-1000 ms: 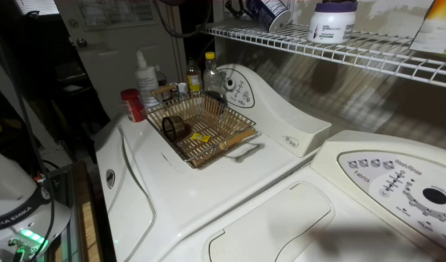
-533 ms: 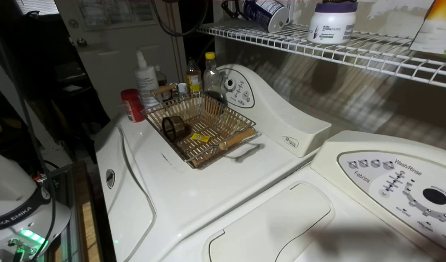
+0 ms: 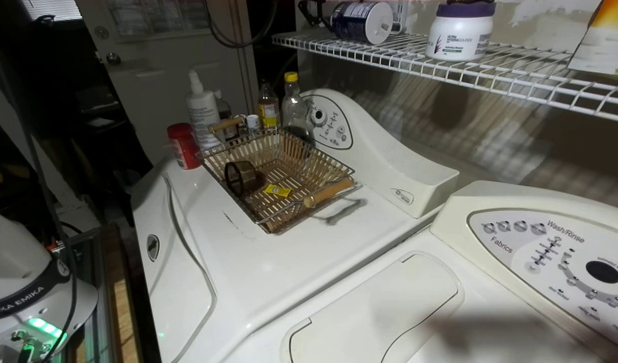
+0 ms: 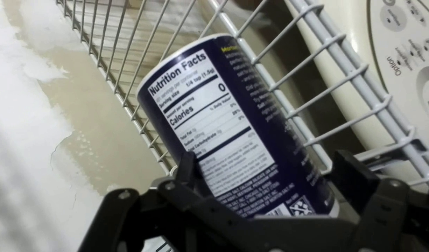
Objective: Flip the blue can twice
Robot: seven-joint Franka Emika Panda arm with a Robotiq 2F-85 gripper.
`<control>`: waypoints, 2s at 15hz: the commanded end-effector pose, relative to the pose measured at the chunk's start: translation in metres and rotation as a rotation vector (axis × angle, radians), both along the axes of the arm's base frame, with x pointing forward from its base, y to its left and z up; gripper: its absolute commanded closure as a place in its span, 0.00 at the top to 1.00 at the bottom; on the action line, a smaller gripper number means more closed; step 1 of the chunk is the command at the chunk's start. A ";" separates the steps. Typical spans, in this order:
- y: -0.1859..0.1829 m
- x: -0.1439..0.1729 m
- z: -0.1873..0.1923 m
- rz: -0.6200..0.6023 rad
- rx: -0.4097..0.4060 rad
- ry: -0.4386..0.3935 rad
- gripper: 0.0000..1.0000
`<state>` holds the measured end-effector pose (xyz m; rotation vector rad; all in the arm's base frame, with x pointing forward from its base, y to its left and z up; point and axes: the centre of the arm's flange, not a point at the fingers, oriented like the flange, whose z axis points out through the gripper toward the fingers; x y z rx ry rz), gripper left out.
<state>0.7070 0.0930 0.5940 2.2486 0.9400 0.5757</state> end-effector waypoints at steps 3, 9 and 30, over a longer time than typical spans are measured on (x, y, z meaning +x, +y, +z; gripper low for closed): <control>-0.004 -0.008 0.028 -0.038 0.055 -0.007 1.00; -0.010 -0.033 0.082 -0.144 0.194 -0.076 1.00; -0.028 -0.035 0.105 -0.650 0.709 -0.062 1.00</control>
